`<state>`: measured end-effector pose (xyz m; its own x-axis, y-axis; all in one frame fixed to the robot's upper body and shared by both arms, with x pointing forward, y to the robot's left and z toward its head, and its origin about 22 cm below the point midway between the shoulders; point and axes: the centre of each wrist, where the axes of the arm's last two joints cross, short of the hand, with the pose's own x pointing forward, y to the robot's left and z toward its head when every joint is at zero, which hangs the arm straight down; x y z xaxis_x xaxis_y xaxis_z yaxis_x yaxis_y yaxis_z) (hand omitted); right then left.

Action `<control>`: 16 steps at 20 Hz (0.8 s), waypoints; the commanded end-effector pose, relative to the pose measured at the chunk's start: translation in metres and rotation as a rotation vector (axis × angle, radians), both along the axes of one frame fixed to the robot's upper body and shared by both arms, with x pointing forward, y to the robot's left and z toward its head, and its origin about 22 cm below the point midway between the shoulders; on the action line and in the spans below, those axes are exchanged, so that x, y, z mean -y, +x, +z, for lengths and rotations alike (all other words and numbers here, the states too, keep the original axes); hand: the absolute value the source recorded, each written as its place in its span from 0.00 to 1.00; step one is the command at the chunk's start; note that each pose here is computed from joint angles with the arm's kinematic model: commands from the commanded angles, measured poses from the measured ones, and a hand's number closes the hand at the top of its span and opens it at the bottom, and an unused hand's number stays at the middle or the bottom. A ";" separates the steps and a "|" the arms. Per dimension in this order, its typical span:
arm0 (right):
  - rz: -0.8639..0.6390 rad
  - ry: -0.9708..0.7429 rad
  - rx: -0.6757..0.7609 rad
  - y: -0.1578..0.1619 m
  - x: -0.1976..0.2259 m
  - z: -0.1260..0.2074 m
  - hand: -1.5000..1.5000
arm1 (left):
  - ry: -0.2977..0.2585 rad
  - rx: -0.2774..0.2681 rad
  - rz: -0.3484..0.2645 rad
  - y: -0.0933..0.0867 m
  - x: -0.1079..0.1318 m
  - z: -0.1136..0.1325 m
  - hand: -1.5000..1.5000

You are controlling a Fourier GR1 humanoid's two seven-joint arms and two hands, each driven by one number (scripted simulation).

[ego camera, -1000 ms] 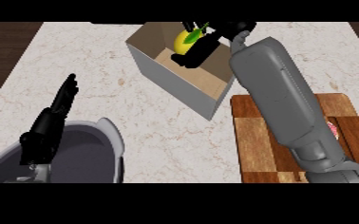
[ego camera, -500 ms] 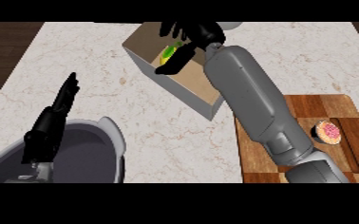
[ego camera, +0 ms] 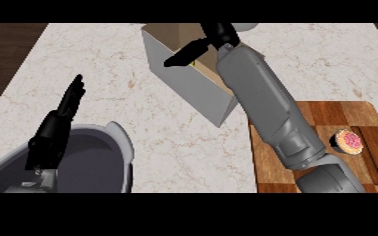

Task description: Pick the lemon from the cutting board and place it in the cardboard box

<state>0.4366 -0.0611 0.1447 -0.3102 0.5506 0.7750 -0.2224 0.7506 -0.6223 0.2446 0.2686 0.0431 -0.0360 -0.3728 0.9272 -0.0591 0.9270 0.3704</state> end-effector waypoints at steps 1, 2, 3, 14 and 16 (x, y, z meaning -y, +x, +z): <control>-0.092 0.223 0.026 0.008 0.011 0.007 0.00 | -0.012 -0.100 0.029 0.002 -0.004 -0.012 0.50; -0.084 0.266 -0.002 0.011 0.014 0.013 0.00 | -0.024 -0.110 0.048 -0.003 0.005 -0.024 0.50; -0.112 0.306 0.011 0.010 0.015 0.011 0.00 | -0.016 -0.120 0.065 0.000 -0.010 -0.022 0.50; -0.334 0.517 0.044 0.032 0.160 0.015 0.00 | -0.019 -0.123 0.075 -0.004 -0.011 -0.029 0.50; -0.354 0.570 0.038 0.033 0.196 0.034 0.00 | -0.006 -0.092 0.075 -0.006 -0.015 -0.016 0.50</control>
<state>0.4705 -0.2038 0.1728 -0.2300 0.1758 0.9572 0.0485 0.9844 -0.1691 0.2391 0.2759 0.0425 -0.0189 -0.3743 0.9271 -0.0857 0.9245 0.3715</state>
